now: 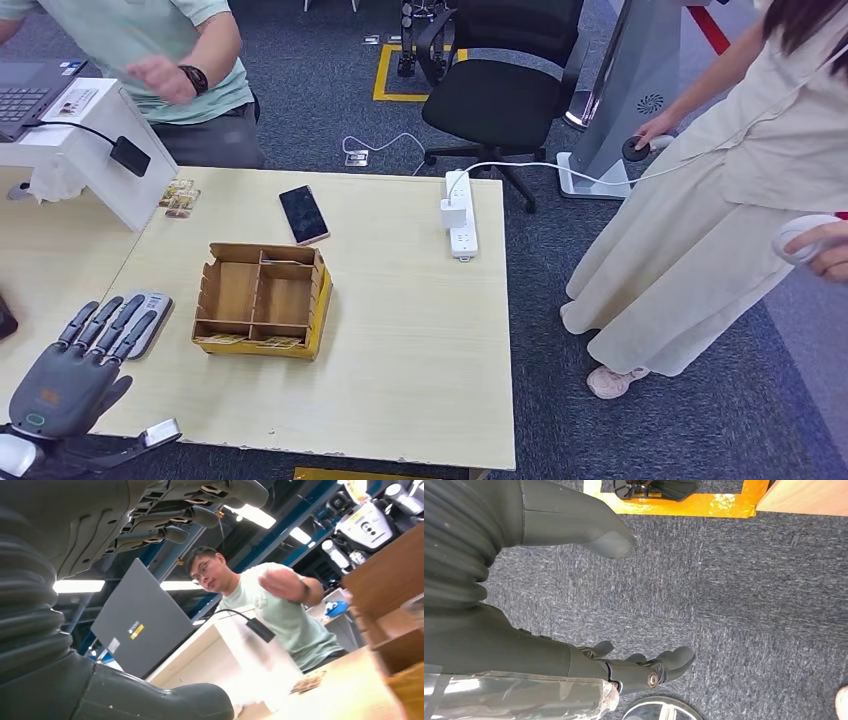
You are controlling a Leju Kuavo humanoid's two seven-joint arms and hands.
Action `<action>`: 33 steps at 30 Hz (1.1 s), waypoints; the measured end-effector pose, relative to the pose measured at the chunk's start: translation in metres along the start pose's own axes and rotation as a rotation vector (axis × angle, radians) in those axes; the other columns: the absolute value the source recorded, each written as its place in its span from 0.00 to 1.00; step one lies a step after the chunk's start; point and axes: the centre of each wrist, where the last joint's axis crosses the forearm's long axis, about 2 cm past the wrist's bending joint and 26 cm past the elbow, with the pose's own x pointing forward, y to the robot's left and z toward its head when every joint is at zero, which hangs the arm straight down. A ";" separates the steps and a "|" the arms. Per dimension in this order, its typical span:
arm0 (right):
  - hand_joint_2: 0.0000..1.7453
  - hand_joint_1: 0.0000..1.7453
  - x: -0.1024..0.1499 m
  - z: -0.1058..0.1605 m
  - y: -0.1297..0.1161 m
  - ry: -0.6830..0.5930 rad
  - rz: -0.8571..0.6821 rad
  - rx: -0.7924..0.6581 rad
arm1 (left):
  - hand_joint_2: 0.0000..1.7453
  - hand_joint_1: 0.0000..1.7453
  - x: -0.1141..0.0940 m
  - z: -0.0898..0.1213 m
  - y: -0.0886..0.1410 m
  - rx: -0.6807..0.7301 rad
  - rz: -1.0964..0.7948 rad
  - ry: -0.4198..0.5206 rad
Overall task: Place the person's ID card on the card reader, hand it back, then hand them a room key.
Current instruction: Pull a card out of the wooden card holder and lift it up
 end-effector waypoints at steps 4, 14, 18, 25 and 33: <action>1.00 0.00 0.003 -0.002 -0.001 -0.006 0.002 0.000 | 1.00 0.00 0.011 -0.009 -0.003 0.012 0.014 -0.026; 1.00 0.00 0.011 -0.007 -0.002 -0.026 0.013 0.005 | 1.00 0.00 0.051 -0.031 -0.020 0.008 0.075 -0.103; 1.00 0.00 0.014 -0.008 -0.002 -0.033 0.018 0.008 | 1.00 0.00 0.060 -0.040 -0.020 0.010 0.094 -0.138; 1.00 0.00 0.016 -0.009 -0.001 -0.034 0.019 0.018 | 1.00 0.00 0.068 -0.051 -0.019 0.013 0.105 -0.169; 1.00 0.00 0.017 -0.009 -0.001 -0.033 0.016 0.019 | 1.00 0.00 0.068 -0.059 -0.019 0.019 0.102 -0.171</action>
